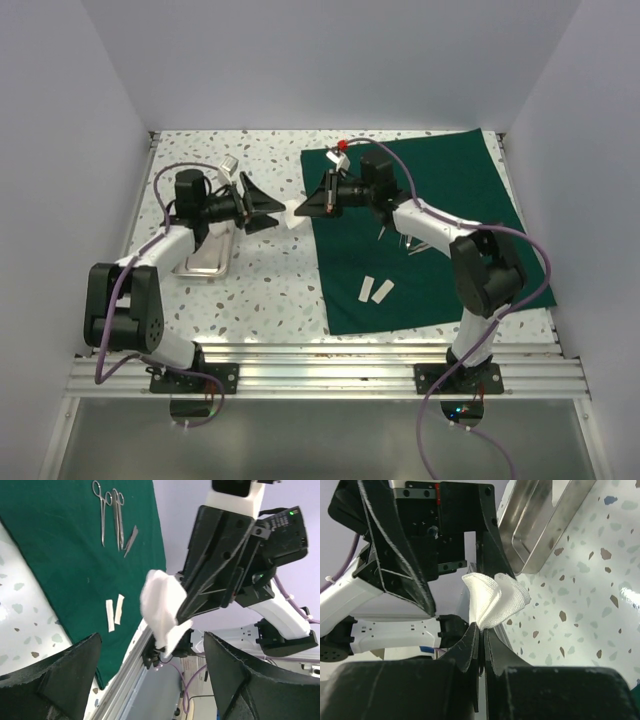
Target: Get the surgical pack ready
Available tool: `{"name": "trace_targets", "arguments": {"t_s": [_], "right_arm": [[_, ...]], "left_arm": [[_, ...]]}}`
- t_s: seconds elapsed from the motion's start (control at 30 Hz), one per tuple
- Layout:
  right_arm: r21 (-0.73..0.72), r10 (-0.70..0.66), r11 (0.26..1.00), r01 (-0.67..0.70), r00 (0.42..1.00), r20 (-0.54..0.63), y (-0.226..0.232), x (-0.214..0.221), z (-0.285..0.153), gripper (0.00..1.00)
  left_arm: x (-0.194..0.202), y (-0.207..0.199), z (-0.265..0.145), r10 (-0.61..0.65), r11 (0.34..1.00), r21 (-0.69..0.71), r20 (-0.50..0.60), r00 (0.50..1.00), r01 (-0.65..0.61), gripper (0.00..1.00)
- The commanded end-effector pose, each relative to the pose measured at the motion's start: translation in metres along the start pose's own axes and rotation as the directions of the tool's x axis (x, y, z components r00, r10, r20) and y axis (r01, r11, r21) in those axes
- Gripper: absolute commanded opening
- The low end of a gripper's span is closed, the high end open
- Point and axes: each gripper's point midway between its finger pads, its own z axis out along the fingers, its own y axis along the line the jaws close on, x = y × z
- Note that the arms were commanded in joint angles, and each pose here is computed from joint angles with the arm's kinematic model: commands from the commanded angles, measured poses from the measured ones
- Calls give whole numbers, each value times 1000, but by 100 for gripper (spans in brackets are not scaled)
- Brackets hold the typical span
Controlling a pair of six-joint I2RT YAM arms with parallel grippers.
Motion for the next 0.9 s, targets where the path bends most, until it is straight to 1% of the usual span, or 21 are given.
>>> {"name": "trace_targets", "arguments": {"t_s": [0.0,0.37,0.5,0.6,0.63,0.7,0.73,0.77,0.8,0.87], "right_arm": [[-46,-61,997,63,997,48,28,-7,-10,0],[-120,-54,991,53,999,-3,49,13,5,0],[-135,-52,990,48,998,-27,52,21,10,0],[-134,-47,990,42,998,-31,50,22,12,0],[-138,-50,989,45,998,-30,50,22,12,0],[-140,-48,989,43,998,-35,50,24,13,0],[-141,-47,989,42,998,-33,50,23,12,0],[-140,-44,989,38,998,-37,49,24,13,0],[-137,-41,990,36,999,-34,48,24,13,0],[-137,-33,990,27,999,-40,46,25,14,0]], "left_arm": [[7,-24,-6,42,997,72,-4,999,-41,87],[15,-19,-5,25,997,67,-5,1000,-25,88],[14,-23,-5,1,995,98,3,1000,-1,87],[14,-25,-5,-15,993,117,7,1000,14,81],[13,-28,-5,-10,992,129,12,1000,8,75],[14,-28,-5,-15,991,136,8,1000,14,68],[14,-29,-5,-14,989,144,7,1000,13,59],[15,-29,-5,-16,989,146,7,1000,15,58],[15,-29,-6,-21,988,151,7,1000,20,50],[17,-29,-7,-26,987,156,6,1000,24,43]]}}
